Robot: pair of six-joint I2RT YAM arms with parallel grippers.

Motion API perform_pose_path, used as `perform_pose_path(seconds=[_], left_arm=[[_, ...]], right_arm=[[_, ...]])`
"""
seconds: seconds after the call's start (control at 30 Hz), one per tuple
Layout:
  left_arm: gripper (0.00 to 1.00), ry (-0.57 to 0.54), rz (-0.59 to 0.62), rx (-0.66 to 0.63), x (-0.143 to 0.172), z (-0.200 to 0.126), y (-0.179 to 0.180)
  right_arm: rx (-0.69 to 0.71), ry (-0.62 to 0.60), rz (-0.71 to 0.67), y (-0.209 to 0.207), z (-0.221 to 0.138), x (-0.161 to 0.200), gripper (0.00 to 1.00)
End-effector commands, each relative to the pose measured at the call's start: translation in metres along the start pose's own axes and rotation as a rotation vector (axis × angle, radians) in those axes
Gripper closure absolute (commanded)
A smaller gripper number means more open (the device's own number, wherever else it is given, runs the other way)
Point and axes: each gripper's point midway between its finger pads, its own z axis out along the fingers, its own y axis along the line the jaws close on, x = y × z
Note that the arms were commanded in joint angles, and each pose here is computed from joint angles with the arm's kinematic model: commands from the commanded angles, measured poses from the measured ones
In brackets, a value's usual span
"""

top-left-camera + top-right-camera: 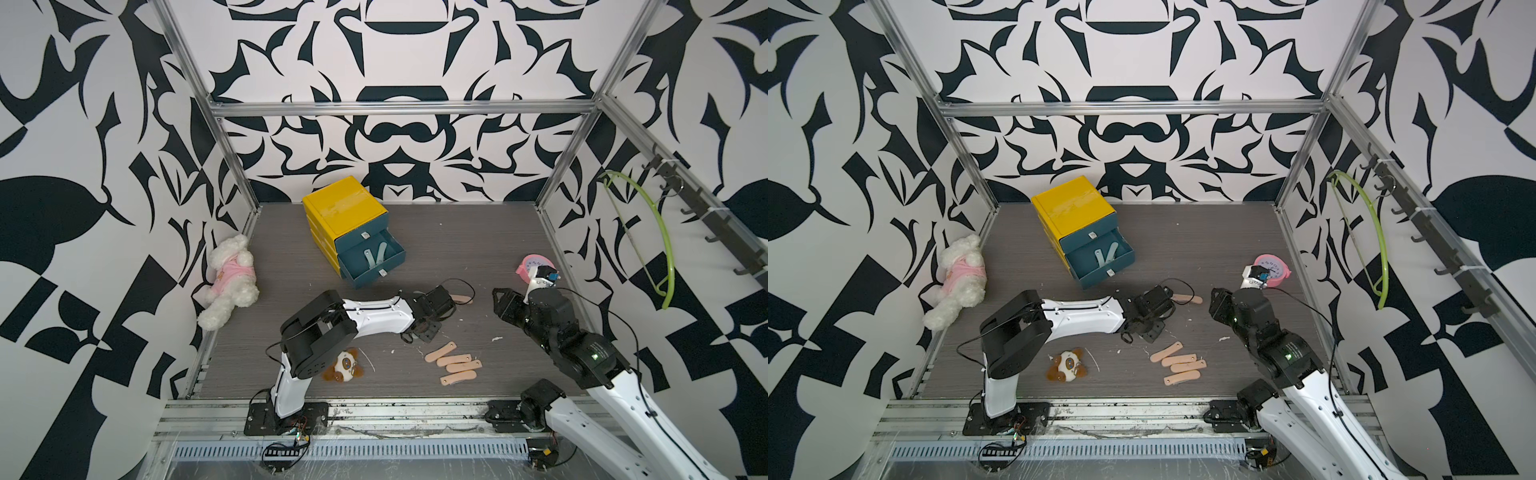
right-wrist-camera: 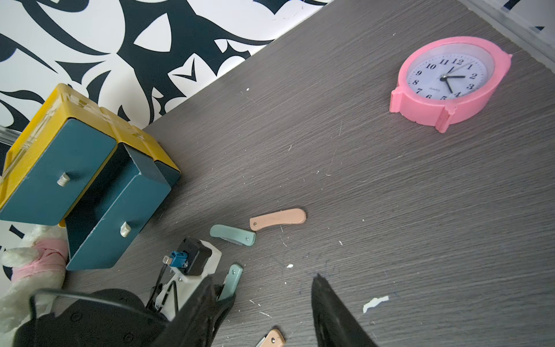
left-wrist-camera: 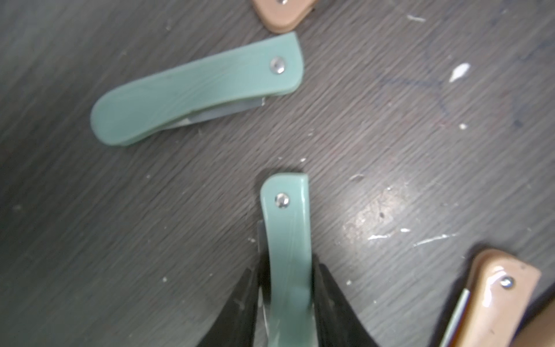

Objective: Place the fruit knives into the drawer by color
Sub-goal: Pick up the fruit knife from the center of the board, then place the fruit knife in the drawer.

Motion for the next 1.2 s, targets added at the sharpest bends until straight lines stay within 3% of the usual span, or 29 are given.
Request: perform_pose_path(seconds=[0.0,0.3,0.7,0.93,1.17], left_arm=[[0.7,0.253,0.041,-0.072,0.078,0.031,0.019],[0.73,0.11,-0.012,-0.102,0.032,-0.002,0.034],[0.73,-0.213,-0.071,-0.126,-0.043,-0.129,0.061],[0.74,-0.304,-0.115,-0.32,-0.07,-0.187,0.137],[0.74,-0.245,-0.104,-0.521,-0.085,-0.172,0.196]], right_arm=[[-0.024,-0.048,0.014,0.009,-0.007,-0.016,0.46],[-0.022,-0.051,0.022,0.008,-0.009,-0.016,0.46],[-0.025,-0.051,0.028,0.009,-0.009,-0.016,0.46],[-0.035,-0.037,0.036,0.011,-0.005,-0.013,0.46],[-0.039,-0.027,0.043,0.011,-0.004,-0.01,0.46]])
